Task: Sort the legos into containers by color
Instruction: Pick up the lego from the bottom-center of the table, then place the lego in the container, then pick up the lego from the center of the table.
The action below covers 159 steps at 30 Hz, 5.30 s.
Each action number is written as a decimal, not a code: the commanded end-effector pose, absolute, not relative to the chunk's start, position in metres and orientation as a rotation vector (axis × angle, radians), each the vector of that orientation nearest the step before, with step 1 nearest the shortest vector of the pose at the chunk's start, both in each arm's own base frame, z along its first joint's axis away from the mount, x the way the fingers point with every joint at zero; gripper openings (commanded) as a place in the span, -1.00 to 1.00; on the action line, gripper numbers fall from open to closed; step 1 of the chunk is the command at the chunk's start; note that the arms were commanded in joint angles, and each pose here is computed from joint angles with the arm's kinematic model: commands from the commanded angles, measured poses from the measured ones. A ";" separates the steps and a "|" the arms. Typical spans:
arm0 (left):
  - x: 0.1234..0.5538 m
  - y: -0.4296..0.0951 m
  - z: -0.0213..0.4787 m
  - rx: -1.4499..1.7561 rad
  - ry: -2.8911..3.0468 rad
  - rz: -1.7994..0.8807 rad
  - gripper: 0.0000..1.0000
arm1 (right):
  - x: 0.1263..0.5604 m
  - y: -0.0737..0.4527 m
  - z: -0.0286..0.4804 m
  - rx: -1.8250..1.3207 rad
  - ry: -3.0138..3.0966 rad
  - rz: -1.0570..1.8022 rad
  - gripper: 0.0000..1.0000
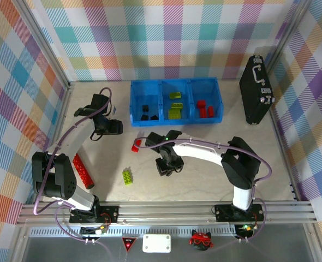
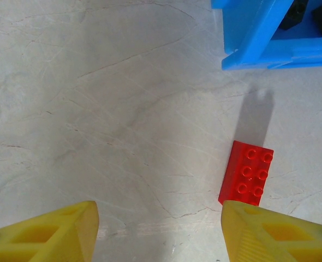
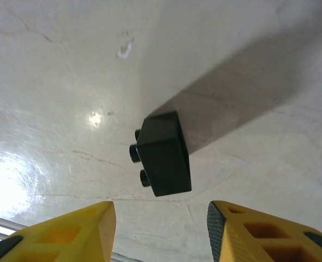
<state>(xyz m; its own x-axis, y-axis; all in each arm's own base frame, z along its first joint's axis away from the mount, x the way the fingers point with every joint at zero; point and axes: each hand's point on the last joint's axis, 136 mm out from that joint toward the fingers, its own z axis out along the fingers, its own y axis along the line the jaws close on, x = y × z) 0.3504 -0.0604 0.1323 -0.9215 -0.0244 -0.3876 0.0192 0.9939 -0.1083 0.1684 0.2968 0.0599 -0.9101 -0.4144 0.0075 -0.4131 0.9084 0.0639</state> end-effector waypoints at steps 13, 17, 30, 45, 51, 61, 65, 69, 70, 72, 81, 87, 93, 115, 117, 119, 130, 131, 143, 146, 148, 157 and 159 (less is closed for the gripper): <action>0.348 -0.051 0.135 -0.011 2.737 -0.123 0.22 | 0.175 0.300 0.046 0.669 -3.070 -0.039 -0.08; 0.348 -0.051 0.134 -0.013 2.741 -0.123 0.22 | 0.176 0.303 0.040 0.664 -3.066 -0.045 -0.12; 0.349 -0.050 0.134 -0.012 2.745 -0.108 0.22 | 0.175 0.304 0.040 0.644 -3.065 -0.048 -0.40; 0.349 -0.049 0.132 -0.007 2.751 -0.101 0.21 | 0.186 0.312 0.057 0.668 -3.114 -0.065 -0.42; 0.349 -0.051 0.132 -0.004 2.751 -0.110 0.21 | 0.201 0.324 0.072 0.718 -3.153 -0.063 -0.42; 0.349 -0.052 0.133 -0.005 2.745 -0.126 0.21 | 0.256 0.362 0.110 0.772 -3.261 -0.157 -0.42; 0.349 -0.053 0.134 -0.003 2.744 -0.135 0.21 | 0.286 0.372 0.130 0.786 -3.320 -0.178 -0.42; 0.349 -0.054 0.136 -0.004 2.738 -0.139 0.21 | 0.318 0.373 0.144 0.754 -3.373 -0.187 -0.41; 0.349 -0.054 0.136 -0.005 2.736 -0.141 0.21 | 0.325 0.373 0.147 0.739 -3.385 -0.199 -0.41; 0.349 -0.054 0.137 -0.006 2.732 -0.145 0.21 | 0.342 0.374 0.153 0.709 -3.415 -0.216 -0.41; 0.349 -0.057 0.138 -0.004 2.729 -0.165 0.20 | 0.404 0.369 0.157 0.533 -3.547 -0.189 -0.41; 0.349 -0.058 0.138 -0.007 2.724 -0.179 0.20 | 0.429 0.376 0.149 0.535 -3.600 -0.226 -0.41; 0.349 -0.059 0.138 -0.008 2.725 -0.184 0.20 | 0.443 0.383 0.140 0.549 -3.641 -0.216 -0.41; 0.348 -0.062 0.136 -0.013 2.730 -0.209 0.19 | 0.450 0.380 0.152 0.536 -3.666 -0.223 -0.11; 0.348 -0.062 0.135 -0.012 2.734 -0.214 0.19 | 0.447 0.378 0.161 0.529 -3.668 -0.239 -0.10; 0.347 -0.064 0.133 -0.009 2.743 -0.223 0.19 | 0.442 0.377 0.171 0.526 -3.668 -0.261 -0.10; 0.335 -0.091 0.109 0.090 2.843 -0.285 0.19 | 0.414 0.336 0.222 0.520 -3.721 -0.213 -0.04; 0.331 -0.095 0.105 0.110 2.863 -0.272 0.19 | 0.411 0.329 0.225 0.517 -3.726 -0.192 -0.03; 0.314 -0.137 0.088 0.234 2.965 -0.169 0.21 | 0.380 0.235 0.229 0.281 -3.760 -0.112 -0.01; 0.314 -0.143 0.082 0.243 2.980 -0.186 0.21 | 0.372 0.215 0.227 0.215 -3.757 -0.121 -0.01; 0.313 -0.147 0.079 0.253 2.986 -0.189 0.21 | 0.366 0.205 0.226 0.176 -3.754 -0.126 -0.01; 0.305 -0.157 0.052 0.306 3.024 -0.110 0.21 | 0.348 0.185 0.222 0.097 -3.744 -0.169 0.00; 0.304 -0.157 0.046 0.310 3.034 -0.095 0.20 | 0.346 0.183 0.222 0.085 -3.745 -0.172 0.00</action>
<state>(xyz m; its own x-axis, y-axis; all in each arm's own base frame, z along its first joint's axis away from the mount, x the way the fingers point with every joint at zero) 0.3034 -0.1585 0.0540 -0.9719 0.2109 -0.1044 0.2191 0.9729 -0.0744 0.3477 0.1833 0.2160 -0.8285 -0.0551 -0.5573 -0.0854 0.9959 0.0284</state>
